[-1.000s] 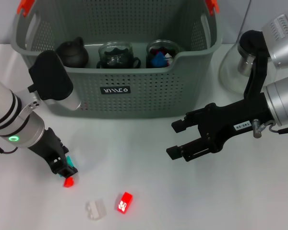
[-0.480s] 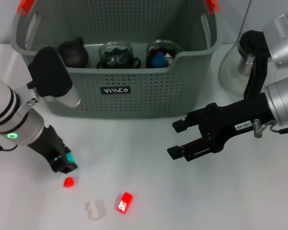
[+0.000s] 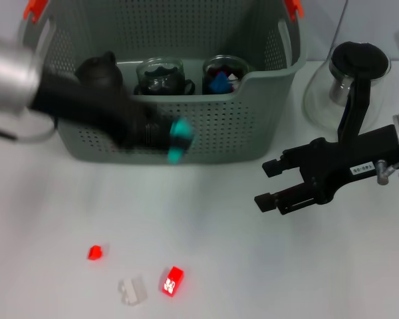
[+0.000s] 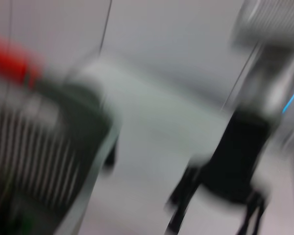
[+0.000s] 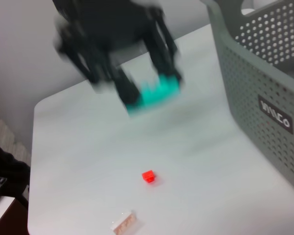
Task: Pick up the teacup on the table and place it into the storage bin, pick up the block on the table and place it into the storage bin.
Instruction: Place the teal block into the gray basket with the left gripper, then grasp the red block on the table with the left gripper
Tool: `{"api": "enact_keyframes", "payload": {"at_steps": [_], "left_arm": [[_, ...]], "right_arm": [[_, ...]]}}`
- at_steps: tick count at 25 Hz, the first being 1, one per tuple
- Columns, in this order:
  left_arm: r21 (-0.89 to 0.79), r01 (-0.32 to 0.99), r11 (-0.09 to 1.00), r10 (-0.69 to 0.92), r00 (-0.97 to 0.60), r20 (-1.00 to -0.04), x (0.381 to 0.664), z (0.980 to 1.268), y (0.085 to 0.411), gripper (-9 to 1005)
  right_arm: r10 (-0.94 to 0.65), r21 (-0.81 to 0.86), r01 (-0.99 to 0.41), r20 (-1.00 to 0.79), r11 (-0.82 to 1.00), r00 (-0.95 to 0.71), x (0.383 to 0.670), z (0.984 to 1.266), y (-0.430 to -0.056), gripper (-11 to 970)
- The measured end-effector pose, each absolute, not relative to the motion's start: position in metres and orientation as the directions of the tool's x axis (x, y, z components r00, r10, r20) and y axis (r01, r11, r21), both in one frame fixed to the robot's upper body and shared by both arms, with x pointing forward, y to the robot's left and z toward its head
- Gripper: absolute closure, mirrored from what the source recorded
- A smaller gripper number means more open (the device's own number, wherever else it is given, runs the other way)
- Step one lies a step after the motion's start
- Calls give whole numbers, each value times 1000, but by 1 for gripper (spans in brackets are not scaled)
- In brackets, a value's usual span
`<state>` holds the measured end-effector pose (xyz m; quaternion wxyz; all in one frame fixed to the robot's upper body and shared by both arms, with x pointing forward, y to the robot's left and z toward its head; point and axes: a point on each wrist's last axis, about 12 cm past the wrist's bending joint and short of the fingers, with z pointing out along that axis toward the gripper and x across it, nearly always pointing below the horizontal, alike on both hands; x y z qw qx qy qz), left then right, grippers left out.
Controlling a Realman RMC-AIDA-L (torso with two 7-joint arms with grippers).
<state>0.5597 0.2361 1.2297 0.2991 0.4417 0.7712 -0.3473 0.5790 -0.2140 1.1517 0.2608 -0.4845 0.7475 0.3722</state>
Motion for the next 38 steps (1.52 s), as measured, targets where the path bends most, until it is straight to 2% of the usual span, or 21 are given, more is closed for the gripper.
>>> {"api": "enact_keyframes", "payload": {"at_steps": [2, 4, 7, 12, 17, 21, 26, 28, 30, 32, 34, 38], "left_arm": [[-276, 902, 331, 396, -399, -827, 563, 1245, 241, 593], [-251, 905, 344, 320, -364, -875, 576, 1261, 245, 593], [-209, 869, 448, 260, -351, -899, 605, 1273, 247, 592], [-180, 799, 574, 232, -369, -900, 643, 1272, 240, 592], [-156, 791, 591, 236, -355, -905, 653, 1270, 225, 526], [-141, 782, 607, 218, -334, -917, 654, 1275, 227, 407], [-147, 764, 629, 170, -319, -932, 641, 1281, 249, 242], [-170, 797, 579, 157, -313, -937, 626, 1282, 256, 153], [-175, 862, 476, 187, -294, -937, 606, 1281, 258, 64], [-154, 939, 308, 273, -243, -931, 579, 1276, 256, 57], [-130, 971, 198, 372, -198, -907, 558, 1266, 255, 51], [-115, 979, 170, 547, -191, -815, 536, 1240, 253, 46]], "right_arm": [[-523, 308, -915, -751, 261, -402, 578, 1151, -217, 125], [-520, 313, -912, -751, 264, -408, 578, 1151, -220, 125], [-519, 314, -912, -750, 265, -409, 577, 1151, -221, 126], [-521, 315, -912, -749, 264, -409, 577, 1150, -221, 126], [-524, 315, -913, -748, 259, -407, 577, 1151, -219, 126], [-525, 315, -914, -748, 258, -406, 577, 1150, -219, 127], [-525, 315, -914, -749, 256, -405, 576, 1149, -219, 128], [-525, 315, -914, -749, 254, -404, 576, 1148, -219, 128], [-526, 314, -915, -749, 255, -403, 576, 1149, -219, 127], [-524, 313, -915, -750, 256, -403, 577, 1149, -219, 127], [-520, 315, -913, -751, 260, -407, 578, 1148, -219, 127], [-517, 323, -910, -749, 260, -414, 578, 1145, -217, 127]]}}
